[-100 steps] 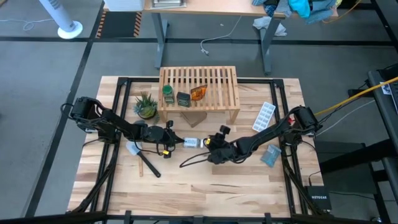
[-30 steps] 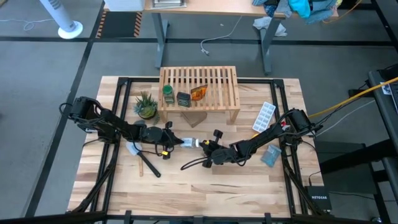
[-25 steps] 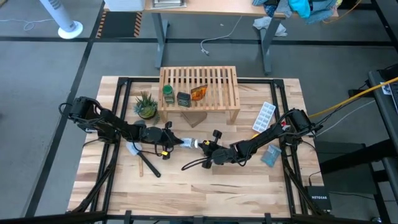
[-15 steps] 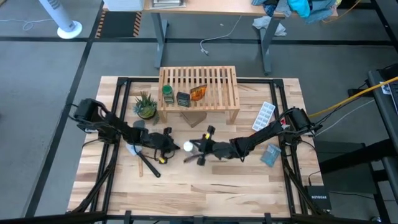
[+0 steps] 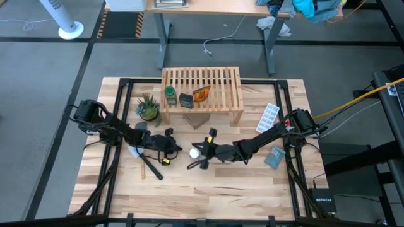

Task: Shelf spices
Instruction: Put the white seasoning bottle on the shelf

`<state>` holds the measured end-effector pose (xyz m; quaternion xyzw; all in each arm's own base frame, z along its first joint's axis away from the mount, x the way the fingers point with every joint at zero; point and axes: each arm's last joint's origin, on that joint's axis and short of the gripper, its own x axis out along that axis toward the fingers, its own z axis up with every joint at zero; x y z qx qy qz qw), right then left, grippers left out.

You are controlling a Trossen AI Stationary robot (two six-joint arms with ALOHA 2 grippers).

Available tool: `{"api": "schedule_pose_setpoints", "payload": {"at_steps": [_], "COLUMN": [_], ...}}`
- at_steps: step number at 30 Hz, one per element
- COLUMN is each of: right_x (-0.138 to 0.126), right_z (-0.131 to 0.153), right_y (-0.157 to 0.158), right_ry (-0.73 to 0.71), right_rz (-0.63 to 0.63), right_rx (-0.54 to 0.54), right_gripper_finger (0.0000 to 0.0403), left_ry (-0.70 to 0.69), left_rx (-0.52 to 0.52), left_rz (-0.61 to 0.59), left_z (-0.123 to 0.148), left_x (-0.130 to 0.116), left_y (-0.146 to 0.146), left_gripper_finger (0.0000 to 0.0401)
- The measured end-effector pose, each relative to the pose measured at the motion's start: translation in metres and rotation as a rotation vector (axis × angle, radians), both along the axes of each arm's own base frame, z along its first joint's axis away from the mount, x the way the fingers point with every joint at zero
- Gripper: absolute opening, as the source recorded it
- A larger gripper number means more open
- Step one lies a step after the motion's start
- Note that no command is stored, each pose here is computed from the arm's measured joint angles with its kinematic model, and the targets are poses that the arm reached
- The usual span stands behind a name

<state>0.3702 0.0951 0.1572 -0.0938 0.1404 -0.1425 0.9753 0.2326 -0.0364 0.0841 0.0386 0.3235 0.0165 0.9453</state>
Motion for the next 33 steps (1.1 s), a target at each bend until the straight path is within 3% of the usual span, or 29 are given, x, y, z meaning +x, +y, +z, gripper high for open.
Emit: {"api": "schedule_pose_setpoints", "payload": {"at_steps": [3,8,13,17,24,29,33], "right_x": [-0.002,-0.019,-0.056,-0.089,-0.125,-0.139,-0.136], "right_z": [0.006,0.034,0.059,0.054,0.023,-0.012,-0.021], "right_y": [0.003,0.026,0.058,0.075,0.067,0.055,0.045], "right_ry": [-0.017,-0.033,0.016,0.031,-0.008,0.018,-0.055], "right_rz": [0.009,0.018,-0.101,-0.171,-0.2,-0.158,-0.217], "right_rx": [-0.002,-0.101,-0.222,-0.253,-0.108,0.133,0.201], "right_gripper_finger": [0.0005,0.0005,0.0005,0.0005,0.0005,0.0005,0.0005], "left_ry": [-0.04,-0.147,-0.259,-0.361,-0.451,-0.428,-0.366], "left_rx": [0.039,0.148,0.194,0.215,0.206,0.163,0.08], "left_rz": [0.028,0.058,0.061,0.073,0.102,0.121,0.13], "left_z": [0.004,0.024,0.045,0.06,0.07,0.069,0.064], "left_x": [0.001,-0.002,-0.024,-0.048,-0.085,-0.101,-0.108], "left_y": [-0.001,-0.007,-0.013,-0.011,0.001,0.007,0.009], "left_gripper_finger": [0.0001,0.0001,0.0001,0.0001,0.0001,0.0001,0.0001]}}
